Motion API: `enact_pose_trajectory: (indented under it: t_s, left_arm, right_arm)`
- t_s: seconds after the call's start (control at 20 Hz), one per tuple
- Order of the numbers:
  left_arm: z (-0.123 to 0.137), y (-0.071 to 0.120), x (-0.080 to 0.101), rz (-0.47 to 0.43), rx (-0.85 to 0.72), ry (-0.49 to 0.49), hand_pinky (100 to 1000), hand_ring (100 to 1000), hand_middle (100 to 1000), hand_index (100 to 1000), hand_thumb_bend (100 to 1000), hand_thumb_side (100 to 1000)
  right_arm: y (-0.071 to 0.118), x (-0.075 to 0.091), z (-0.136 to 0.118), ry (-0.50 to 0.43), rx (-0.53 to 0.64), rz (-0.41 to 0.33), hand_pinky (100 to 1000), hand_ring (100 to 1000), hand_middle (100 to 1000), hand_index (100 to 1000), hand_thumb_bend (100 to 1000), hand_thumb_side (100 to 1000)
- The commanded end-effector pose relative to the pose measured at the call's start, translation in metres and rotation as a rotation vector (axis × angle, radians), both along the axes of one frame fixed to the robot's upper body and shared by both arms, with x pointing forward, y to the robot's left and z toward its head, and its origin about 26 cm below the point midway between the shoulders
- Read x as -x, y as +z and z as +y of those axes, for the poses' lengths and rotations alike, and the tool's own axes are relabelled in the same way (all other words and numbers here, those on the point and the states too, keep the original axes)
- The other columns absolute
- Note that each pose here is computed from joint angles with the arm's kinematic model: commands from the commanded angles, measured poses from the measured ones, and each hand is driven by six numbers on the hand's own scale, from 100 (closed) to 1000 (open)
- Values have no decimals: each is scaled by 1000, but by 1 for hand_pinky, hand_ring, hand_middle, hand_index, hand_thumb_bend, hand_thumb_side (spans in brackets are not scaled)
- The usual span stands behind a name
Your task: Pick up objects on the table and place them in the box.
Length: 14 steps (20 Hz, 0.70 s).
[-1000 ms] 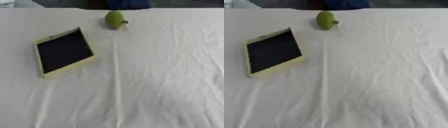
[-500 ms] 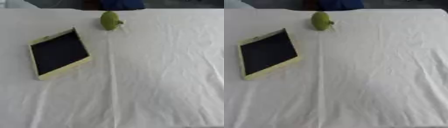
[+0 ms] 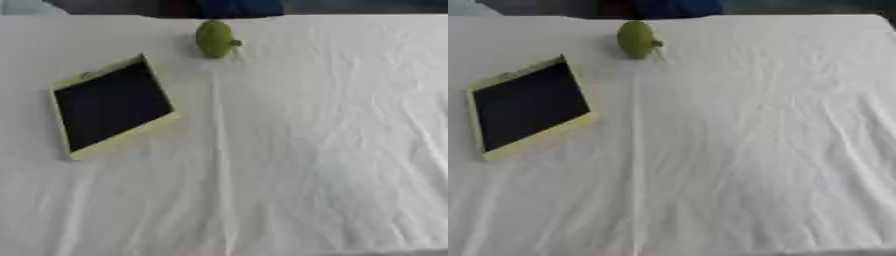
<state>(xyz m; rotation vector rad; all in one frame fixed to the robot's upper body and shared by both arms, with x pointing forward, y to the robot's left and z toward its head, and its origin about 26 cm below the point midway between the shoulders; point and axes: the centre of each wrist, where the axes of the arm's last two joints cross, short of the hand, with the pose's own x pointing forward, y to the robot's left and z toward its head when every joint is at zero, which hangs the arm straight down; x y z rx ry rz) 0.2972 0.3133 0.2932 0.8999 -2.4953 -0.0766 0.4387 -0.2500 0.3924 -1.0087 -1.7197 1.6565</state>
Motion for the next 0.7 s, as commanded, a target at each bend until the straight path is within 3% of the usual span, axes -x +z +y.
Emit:
enact_pose_trajectory:
  t_s: [0.05, 0.7]
  left_arm:
    - [-1, 11, 4, -29, -30, -11, 847, 788, 698, 843, 313, 601]
    - [-10, 15, 2, -44, -23, -66, 846, 787, 698, 843, 309, 600]
  right_arm:
    - [2, -10, 3, -6, 23, -1, 862, 923, 880, 927, 227, 626]
    - [-38, -41, 41, 52, 62, 108, 869, 928, 893, 946, 251, 558]
